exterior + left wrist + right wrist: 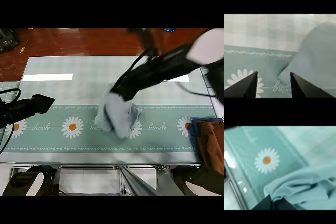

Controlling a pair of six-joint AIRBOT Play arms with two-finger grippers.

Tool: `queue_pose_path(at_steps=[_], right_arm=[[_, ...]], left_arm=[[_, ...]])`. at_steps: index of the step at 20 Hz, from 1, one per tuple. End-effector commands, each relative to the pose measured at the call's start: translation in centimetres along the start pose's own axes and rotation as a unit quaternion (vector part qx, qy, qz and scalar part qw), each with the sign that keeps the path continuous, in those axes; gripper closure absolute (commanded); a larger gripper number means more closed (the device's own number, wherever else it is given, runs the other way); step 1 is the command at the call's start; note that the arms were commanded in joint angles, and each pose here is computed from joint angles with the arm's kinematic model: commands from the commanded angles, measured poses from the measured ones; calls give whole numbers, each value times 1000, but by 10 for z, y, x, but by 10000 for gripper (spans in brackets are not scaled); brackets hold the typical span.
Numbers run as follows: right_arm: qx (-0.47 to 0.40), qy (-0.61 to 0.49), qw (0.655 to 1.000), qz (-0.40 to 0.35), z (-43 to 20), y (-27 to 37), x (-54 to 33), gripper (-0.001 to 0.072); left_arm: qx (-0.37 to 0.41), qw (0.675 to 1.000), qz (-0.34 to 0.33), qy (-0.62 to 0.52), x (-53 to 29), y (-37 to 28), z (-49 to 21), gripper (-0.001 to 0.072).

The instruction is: Fold the shirts.

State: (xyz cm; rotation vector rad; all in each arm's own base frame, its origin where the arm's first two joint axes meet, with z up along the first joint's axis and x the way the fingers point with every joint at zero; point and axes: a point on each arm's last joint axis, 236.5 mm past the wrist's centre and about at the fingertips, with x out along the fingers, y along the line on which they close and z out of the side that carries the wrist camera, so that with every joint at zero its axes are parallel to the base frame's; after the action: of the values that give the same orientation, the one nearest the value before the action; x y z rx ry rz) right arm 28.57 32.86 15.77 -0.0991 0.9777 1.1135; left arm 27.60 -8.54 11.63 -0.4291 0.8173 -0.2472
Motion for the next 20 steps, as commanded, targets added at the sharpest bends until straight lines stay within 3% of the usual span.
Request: queue_pose_path(at_steps=[1, 2, 3, 4, 8, 10, 12, 15, 20], right_arm=[[31, 98, 994, 31, -56, 4, 86, 691], [47, 117, 991, 36, -65, 3, 100, 688], [67, 129, 989, 37, -71, -1, 111, 555], [75, 133, 988, 28, -73, -8, 115, 322], [133, 69, 985, -88, -51, -101, 51, 303], [196, 17, 964, -178, -53, -168, -27, 305], [272, -24, 931, -243, -83, -216, -92, 305], [365, -42, 890, -271, -155, -238, -134, 306], [415, -6, 871, -264, -246, -212, -114, 306]], left_arm=[[0, 1000, 0, 1, 0, 0, -1, 202], [0, 1000, 0, 1, 0, 0, -1, 202], [0, 1000, 0, 1, 0, 0, -1, 203], [0, 1000, 0, 2, 1, 0, -1, 203], [-2, 1000, 1, 20, 7, 3, -6, 203], [-24, 998, -14, 61, 18, -1, -19, 202], [-31, 990, -73, 113, 39, -21, -33, 202], [-58, 975, -128, 171, 80, -30, -38, 202], [-75, 946, -137, 284, 148, -20, -31, 203]])
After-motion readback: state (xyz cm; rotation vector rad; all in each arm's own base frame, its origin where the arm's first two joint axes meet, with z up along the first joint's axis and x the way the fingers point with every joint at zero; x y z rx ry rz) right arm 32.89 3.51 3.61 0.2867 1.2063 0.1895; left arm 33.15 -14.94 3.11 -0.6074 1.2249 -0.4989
